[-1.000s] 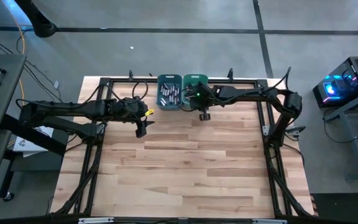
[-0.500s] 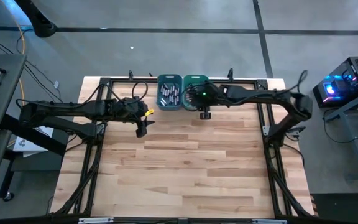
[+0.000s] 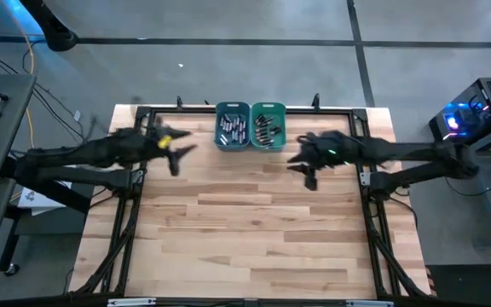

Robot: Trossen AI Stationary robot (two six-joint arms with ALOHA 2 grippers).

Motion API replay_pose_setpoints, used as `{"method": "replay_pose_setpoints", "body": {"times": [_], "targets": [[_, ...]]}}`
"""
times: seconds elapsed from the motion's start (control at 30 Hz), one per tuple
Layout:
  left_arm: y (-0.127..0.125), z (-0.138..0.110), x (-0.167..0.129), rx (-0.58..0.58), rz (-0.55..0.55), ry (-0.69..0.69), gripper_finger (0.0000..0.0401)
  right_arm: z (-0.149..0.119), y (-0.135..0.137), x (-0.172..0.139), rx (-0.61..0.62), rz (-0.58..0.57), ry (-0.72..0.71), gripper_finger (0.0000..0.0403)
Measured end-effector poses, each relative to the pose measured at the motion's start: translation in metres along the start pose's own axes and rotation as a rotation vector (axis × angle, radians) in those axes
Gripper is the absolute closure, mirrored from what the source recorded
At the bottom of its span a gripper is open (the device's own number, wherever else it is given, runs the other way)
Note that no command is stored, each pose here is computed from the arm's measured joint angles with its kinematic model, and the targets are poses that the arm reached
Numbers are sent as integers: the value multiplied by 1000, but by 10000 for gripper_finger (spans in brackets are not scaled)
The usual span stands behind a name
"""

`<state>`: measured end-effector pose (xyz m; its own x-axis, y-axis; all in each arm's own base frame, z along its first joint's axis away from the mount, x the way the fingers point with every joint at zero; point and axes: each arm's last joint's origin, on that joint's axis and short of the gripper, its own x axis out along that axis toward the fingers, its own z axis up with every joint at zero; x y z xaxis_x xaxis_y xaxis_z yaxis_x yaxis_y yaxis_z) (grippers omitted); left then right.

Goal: Sort batteries
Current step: Return to Home Position

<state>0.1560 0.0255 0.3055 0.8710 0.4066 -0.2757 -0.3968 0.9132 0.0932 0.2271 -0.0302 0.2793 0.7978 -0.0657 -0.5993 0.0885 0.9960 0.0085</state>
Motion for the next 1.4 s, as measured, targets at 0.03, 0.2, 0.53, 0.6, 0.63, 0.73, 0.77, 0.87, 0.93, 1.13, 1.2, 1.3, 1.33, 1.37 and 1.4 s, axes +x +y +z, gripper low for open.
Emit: {"method": "replay_pose_setpoints", "body": {"times": [0.03, 0.2, 0.53, 0.6, 0.63, 0.73, 0.77, 0.87, 0.93, 1.13, 1.2, 1.3, 1.33, 1.37, 1.4], "targets": [[5, -1, -11, -12, 33, -37, 199, -10, 5, -7, 18, 9, -53, 318], [21, -12, -57, -72, 79, -210, 199, -51, 19, -36, 77, 100, -375, 367], [27, -65, -75, -169, 66, -290, 199, -107, 20, -48, 72, 170, -725, 399], [26, -75, -72, -182, 65, -288, 199, -114, 21, -49, 60, 201, -757, 401], [26, -78, -72, -188, 65, -294, 199, -117, 21, -50, 51, 220, -774, 402], [26, -84, -72, -195, 76, -308, 199, -124, 21, -53, 40, 237, -811, 402], [26, -84, -72, -195, 79, -307, 199, -125, 21, -55, 37, 237, -827, 402], [25, -83, -71, -183, 58, -325, 199, -130, 20, -59, 24, 227, -870, 402], [25, -84, -70, -185, 46, -328, 199, -133, 20, -60, 17, 221, -877, 402], [24, -84, -70, -195, 40, -329, 199, -142, 20, -58, 23, 225, -833, 403], [24, -84, -70, -215, 9, -336, 199, -142, 21, -59, 27, 242, -830, 403], [19, -91, -60, -247, -56, -357, 199, -143, 24, -58, 25, 269, -817, 403], [17, -95, -56, -255, -68, -370, 199, -144, 24, -58, 26, 271, -807, 403], [16, -97, -53, -262, -75, -392, 199, -145, 25, -57, 28, 270, -795, 403], [14, -101, -49, -268, -77, -408, 199, -146, 26, -56, 31, 264, -783, 403]]}}
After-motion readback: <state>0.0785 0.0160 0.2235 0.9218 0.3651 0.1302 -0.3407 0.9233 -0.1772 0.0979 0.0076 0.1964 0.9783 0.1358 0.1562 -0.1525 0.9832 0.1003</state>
